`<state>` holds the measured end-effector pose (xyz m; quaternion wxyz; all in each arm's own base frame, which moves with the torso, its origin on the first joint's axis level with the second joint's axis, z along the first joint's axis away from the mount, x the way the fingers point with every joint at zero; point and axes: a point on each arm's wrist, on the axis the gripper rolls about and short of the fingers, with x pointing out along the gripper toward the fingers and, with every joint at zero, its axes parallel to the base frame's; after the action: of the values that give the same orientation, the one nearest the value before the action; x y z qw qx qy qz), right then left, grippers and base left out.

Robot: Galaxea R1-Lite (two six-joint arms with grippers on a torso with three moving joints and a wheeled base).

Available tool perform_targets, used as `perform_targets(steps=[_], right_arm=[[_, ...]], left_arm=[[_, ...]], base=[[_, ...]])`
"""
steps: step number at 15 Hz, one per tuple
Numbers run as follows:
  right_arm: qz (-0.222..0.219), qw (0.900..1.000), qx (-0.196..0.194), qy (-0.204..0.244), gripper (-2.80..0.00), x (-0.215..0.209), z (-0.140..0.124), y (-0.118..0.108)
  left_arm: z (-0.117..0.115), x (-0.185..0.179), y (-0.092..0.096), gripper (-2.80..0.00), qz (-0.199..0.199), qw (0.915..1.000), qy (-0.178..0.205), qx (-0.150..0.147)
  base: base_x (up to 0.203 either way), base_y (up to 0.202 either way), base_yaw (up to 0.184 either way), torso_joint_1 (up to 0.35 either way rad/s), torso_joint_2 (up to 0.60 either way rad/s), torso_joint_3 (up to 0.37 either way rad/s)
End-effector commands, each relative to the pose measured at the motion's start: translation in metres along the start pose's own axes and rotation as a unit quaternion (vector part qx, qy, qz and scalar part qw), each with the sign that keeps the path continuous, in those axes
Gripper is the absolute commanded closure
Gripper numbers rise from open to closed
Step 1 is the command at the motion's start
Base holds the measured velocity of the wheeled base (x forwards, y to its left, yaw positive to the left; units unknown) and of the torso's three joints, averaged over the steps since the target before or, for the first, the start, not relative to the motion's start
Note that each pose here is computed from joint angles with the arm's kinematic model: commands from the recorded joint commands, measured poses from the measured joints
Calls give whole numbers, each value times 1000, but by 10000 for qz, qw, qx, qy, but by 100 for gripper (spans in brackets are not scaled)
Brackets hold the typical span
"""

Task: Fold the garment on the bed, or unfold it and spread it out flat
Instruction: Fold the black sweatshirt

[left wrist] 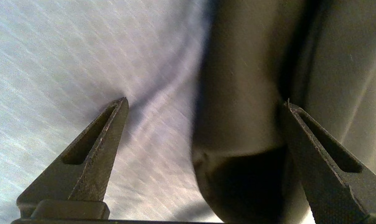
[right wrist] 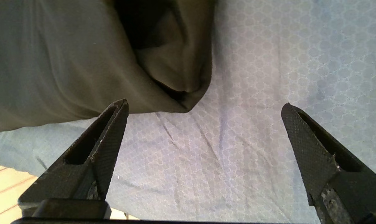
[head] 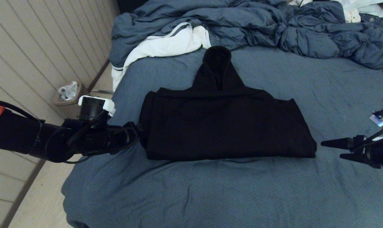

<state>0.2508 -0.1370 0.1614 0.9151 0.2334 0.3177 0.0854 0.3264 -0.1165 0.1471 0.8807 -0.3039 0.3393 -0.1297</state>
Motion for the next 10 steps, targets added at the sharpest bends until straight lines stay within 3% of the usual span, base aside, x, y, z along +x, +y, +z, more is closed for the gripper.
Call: perform_targets(steps=[1,4,7,10], right_arm=[[13,10000,-13,-26,-280,-2,0,1],[13,10000,16,-3,-280,-1,-1,0],[14,10000,31,14,-280,0,-1,-1],[19,10000,37,29,-280,0,-2,-1]], left_arm=[[3,-12,-7,-280,-129,9999,-111,13],[6,-35,-14,-280,-294,9991,-301,39],[4,-35,-15,-280,-311,9991,-269,49],[-10,-32,-28,-280,-458,9988,-62,136]], base=[[0,0,0,0,0,0],[0,0,0,0,0,0],[0,0,0,0,0,0],[0,0,0,0,0,0]])
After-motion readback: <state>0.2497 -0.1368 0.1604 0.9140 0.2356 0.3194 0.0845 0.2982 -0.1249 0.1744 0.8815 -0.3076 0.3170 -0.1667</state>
